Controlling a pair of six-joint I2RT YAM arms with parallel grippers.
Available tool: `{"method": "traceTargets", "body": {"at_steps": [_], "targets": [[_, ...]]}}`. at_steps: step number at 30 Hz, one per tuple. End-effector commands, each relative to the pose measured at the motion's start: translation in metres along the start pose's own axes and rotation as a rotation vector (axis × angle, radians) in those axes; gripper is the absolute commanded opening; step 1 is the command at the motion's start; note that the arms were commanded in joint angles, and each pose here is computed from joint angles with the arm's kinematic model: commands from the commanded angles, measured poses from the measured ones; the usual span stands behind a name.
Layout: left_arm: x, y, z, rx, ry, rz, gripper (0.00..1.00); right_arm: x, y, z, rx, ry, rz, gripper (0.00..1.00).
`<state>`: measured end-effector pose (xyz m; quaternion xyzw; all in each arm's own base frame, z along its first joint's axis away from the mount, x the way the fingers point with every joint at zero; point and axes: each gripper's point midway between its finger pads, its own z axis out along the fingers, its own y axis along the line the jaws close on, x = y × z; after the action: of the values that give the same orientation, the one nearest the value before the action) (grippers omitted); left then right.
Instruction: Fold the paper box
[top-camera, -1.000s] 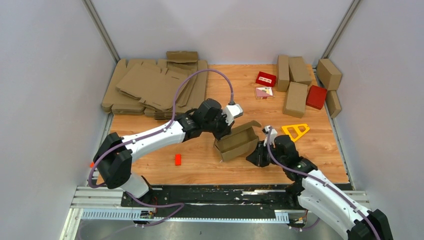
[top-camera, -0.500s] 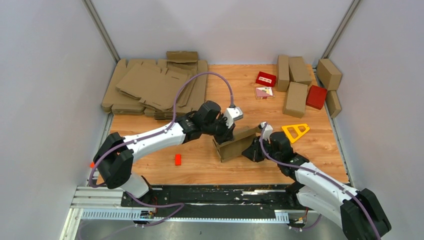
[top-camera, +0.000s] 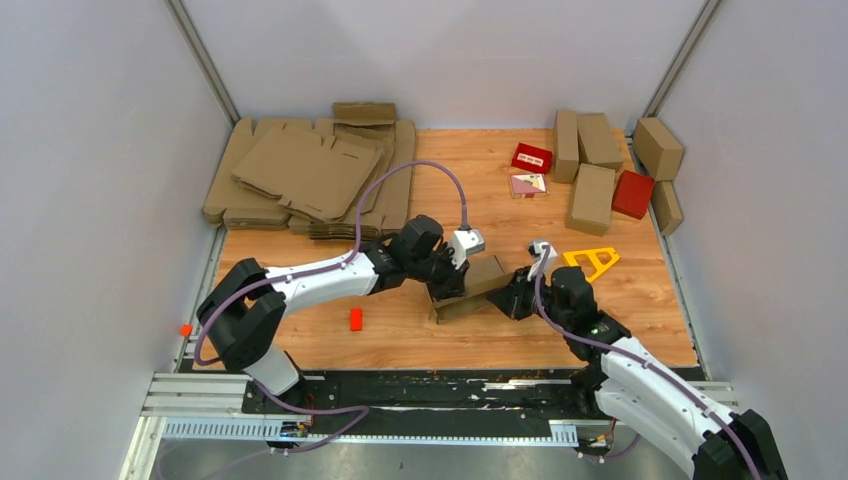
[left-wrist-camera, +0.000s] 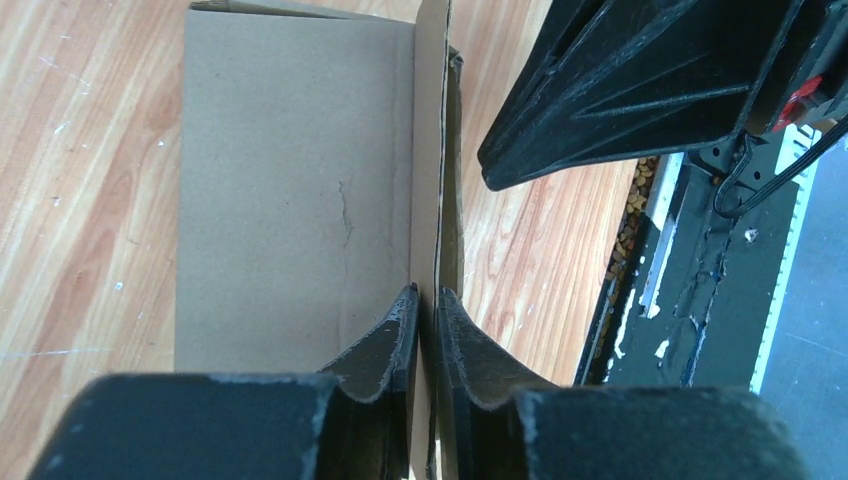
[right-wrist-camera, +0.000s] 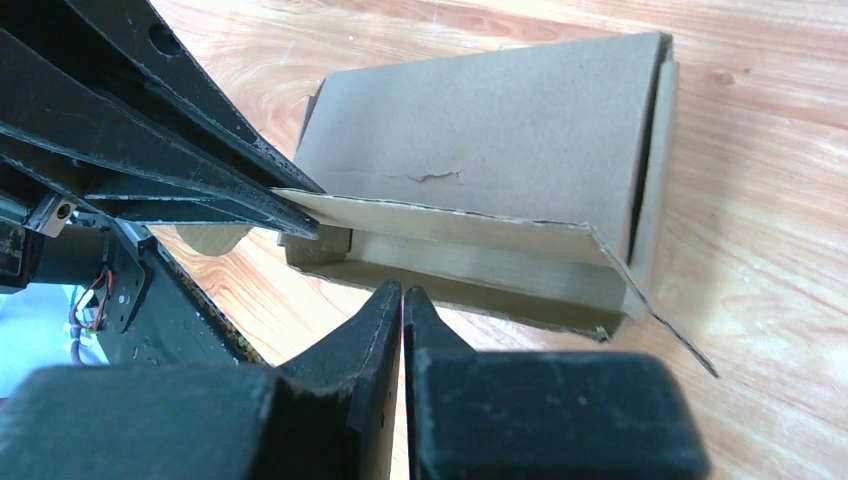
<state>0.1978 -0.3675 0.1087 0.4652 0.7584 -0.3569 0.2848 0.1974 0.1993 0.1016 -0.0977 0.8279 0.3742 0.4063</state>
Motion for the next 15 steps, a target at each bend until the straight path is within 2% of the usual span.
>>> {"method": "traceTargets", "body": {"at_steps": [1, 7, 12, 15], "targets": [[0.000, -0.006, 0.009, 0.038, -0.022, -0.018, 0.20, 0.010, -0.015, -0.007, 0.079, 0.018, 0.000, 0.07], [0.008, -0.007, 0.015, 0.056, -0.007, -0.036, 0.27, 0.017, -0.044, -0.016, 0.259, -0.003, 0.120, 0.08], [0.010, -0.010, 0.016, 0.077, 0.015, -0.052, 0.34, 0.008, -0.043, -0.021, 0.275, -0.021, 0.111, 0.11], [0.002, -0.013, 0.012, 0.078, -0.002, -0.051, 0.42, 0.007, -0.043, -0.022, 0.290, -0.023, 0.131, 0.12]]}}
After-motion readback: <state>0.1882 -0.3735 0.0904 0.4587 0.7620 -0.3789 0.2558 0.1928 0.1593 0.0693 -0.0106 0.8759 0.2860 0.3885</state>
